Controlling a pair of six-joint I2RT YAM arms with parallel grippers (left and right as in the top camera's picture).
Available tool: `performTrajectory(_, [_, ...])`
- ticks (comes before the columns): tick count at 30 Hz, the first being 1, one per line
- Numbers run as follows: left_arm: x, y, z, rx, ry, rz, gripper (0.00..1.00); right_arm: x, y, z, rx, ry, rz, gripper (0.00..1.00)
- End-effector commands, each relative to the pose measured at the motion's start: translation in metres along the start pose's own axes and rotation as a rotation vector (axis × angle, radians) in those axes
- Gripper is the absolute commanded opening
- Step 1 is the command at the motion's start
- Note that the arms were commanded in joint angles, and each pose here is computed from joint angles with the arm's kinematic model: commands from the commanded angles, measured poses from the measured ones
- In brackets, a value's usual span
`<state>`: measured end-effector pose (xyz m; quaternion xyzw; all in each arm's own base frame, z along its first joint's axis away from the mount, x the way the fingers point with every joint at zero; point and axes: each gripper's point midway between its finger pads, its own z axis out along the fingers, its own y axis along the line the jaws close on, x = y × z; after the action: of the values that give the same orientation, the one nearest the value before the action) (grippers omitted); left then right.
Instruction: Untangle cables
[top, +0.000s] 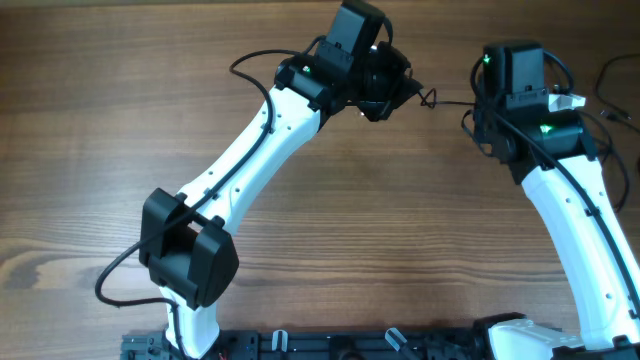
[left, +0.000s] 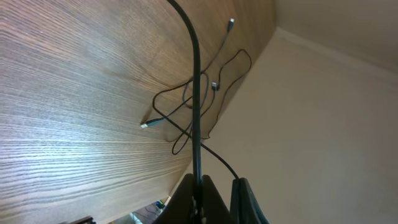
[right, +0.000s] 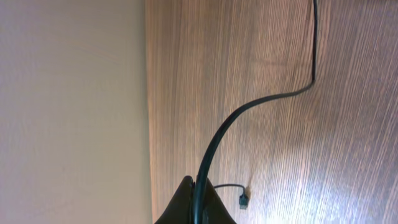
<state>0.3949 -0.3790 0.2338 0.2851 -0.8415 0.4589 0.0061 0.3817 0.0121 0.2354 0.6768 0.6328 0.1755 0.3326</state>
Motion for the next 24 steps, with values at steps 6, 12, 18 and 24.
performTrajectory(6, [0.008, -0.007, -0.01, 0.016, 0.013, 0.021, 0.04, 0.039, -0.001, 0.007, 0.014, 0.162, -0.073, 0.04])
performTrajectory(12, [0.009, -0.006, -0.01, 0.014, 0.017, 0.022, 0.04, 0.06, -0.012, 0.017, 0.057, 0.189, -0.12, 0.04])
performTrajectory(18, [0.004, -0.016, -0.027, 0.045, -0.005, 0.115, 0.04, 0.071, -0.012, 0.015, 0.051, 0.206, -0.139, 0.04])
performTrajectory(24, [0.004, -0.026, -0.051, 0.071, -0.053, 0.185, 0.04, 0.084, -0.012, 0.012, 0.037, 0.228, -0.161, 0.04])
